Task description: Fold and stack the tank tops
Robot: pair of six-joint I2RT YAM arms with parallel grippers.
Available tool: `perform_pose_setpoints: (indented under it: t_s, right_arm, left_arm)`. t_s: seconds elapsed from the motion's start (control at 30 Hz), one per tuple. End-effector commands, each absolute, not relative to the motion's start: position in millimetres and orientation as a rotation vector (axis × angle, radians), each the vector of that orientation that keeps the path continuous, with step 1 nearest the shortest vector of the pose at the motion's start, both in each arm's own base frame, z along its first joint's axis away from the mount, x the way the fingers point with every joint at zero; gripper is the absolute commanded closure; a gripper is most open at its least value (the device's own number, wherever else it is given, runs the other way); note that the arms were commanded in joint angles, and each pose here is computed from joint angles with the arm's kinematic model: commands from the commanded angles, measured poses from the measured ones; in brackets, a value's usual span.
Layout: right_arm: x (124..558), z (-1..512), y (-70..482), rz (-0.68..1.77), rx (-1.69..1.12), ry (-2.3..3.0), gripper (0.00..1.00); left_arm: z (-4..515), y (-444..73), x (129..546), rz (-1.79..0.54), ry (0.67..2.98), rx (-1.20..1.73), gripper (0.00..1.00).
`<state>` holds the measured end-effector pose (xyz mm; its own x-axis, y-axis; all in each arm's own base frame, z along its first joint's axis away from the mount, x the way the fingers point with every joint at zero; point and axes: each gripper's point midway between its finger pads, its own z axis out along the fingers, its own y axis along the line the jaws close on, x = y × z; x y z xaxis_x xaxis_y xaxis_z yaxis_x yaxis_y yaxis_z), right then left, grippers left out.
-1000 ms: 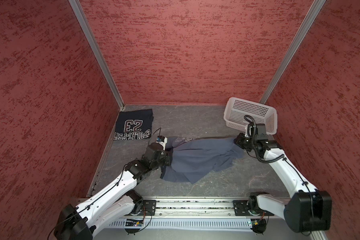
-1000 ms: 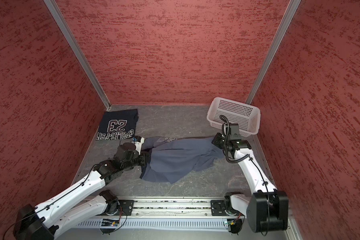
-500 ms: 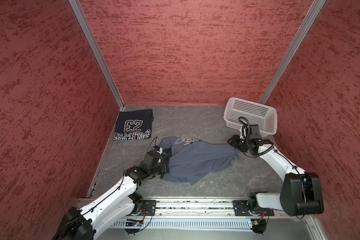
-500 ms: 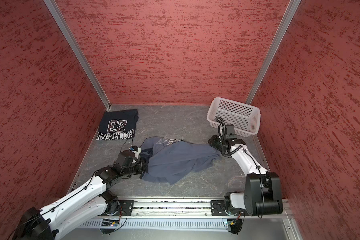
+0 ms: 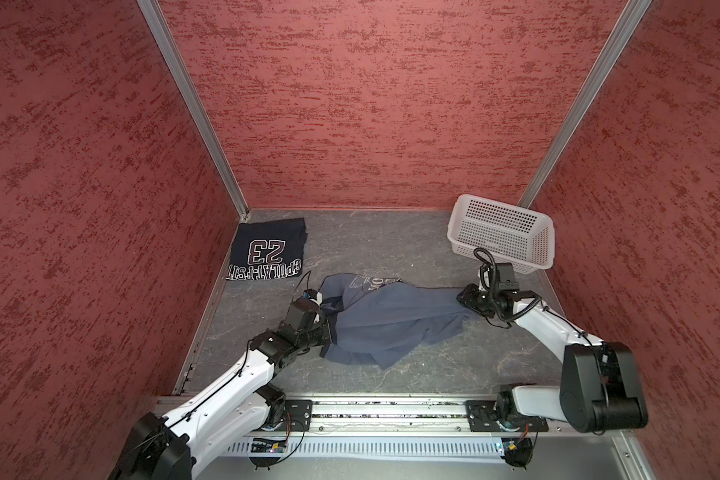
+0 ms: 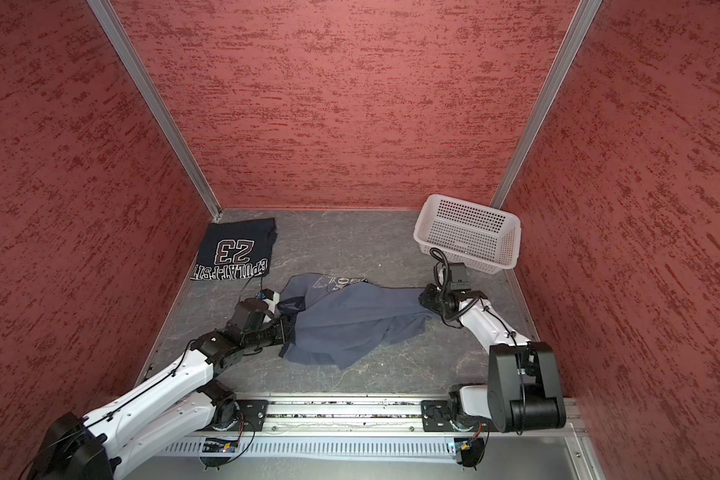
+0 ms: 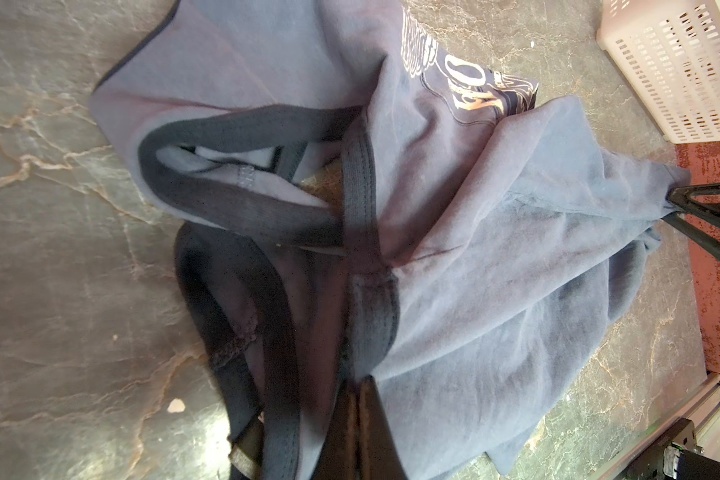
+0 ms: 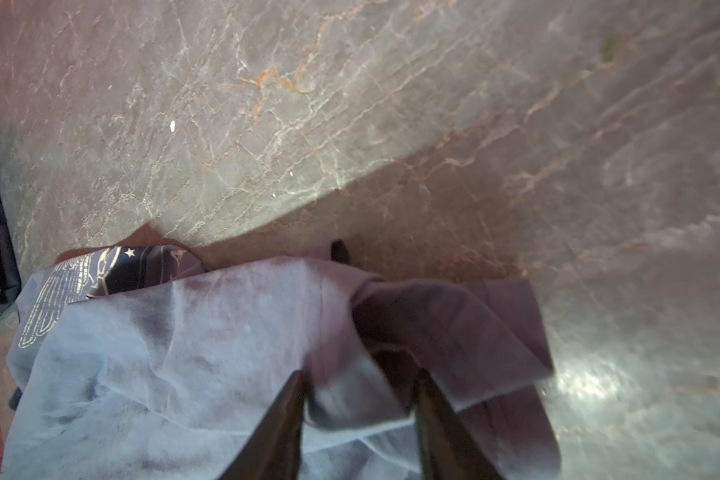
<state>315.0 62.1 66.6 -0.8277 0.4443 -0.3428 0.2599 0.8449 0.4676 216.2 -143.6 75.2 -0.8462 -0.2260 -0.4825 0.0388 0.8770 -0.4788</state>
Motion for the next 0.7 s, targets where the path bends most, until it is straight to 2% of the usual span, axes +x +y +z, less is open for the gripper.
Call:
perform_pose_setpoints:
  t_s: [0.0,0.3,0.47,0.67]
  right_arm:
    - [331,78,64,0.587,0.479,2.516,0.66]
    - [335,106,57,0.538,0.48,2.478,0.99]
    - [338,156,55,0.533,0.462,2.412,1.0]
    - [340,276,48,0.512,0.394,2.202,1.0]
  left_arm:
    - [77,-144,219,-0.666,2.487,-0.152,1.0]
    - [90,-146,227,-0.677,2.451,-0.148,1.0]
    - [122,-147,245,-0.679,2.355,-0.125,1.0]
    - [209,-137,278,-0.667,2.14,-0.09,1.0]
